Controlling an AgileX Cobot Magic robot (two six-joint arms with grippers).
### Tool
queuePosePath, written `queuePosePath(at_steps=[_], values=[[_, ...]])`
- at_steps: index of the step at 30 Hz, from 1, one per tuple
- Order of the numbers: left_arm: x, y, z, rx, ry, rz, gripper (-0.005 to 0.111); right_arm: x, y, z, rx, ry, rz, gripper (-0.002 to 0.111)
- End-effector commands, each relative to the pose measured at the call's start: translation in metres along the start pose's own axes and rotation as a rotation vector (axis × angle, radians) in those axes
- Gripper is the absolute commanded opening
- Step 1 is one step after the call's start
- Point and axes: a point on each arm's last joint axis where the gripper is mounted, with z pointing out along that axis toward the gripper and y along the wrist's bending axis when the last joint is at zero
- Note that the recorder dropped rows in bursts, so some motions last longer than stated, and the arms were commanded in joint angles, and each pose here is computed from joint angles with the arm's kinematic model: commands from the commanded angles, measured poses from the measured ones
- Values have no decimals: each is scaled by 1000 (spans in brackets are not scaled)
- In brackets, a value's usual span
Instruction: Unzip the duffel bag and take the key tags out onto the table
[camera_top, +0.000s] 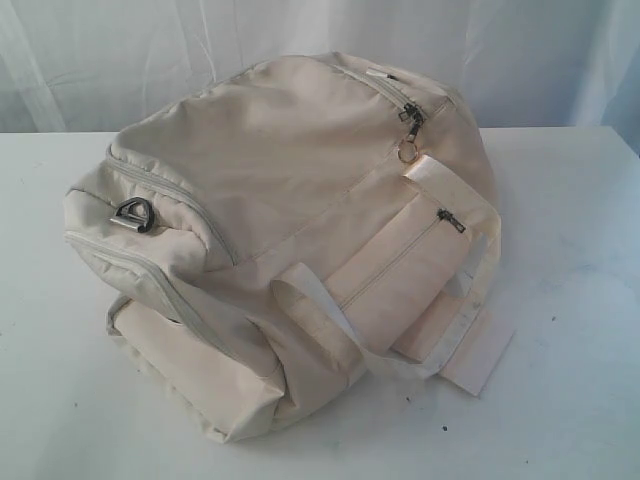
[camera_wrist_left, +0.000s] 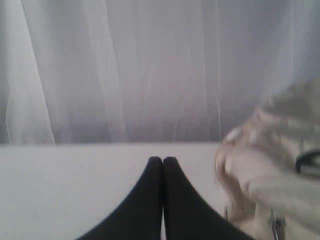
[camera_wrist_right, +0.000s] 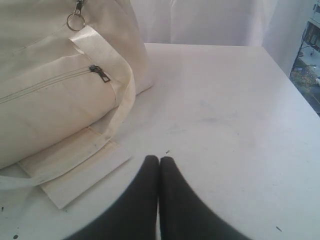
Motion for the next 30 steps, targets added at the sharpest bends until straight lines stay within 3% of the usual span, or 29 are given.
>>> queuePosePath(at_steps=[1,4,10,13,15,16,18,19,26,30], values=[[-26,2,-4,-24,-303,-22,0,0,0,0,0,-17,-7,0],[-48,4,-14,-44,-562,-21,0,0,0,0,0,-17,-7,0],[-70,7,-34,-32,-894,-108,0,0,0,0,0,-17,-7,0],[-70,8,-35,-38,-909,-131,0,0,0,0,0,-17,-7,0],[-65,5,-25,-4,-750,-139,0,0,0,0,0,-17,-7,0],[-62,3,-16,15,-594,-151,0,0,0,0,0,-17,-7,0],[-73,1,-9,25,-389,-181,0,0,0,0,0,-17,-7,0],[-84,0,-7,23,-348,-162,0,0,0,0,0,-17,-7,0],[-148,0,22,-2,-417,-44,0,0,0,0,0,-17,-7,0],[-154,-1,55,4,-215,-40,0,0,0,0,0,-17,-7,0]])
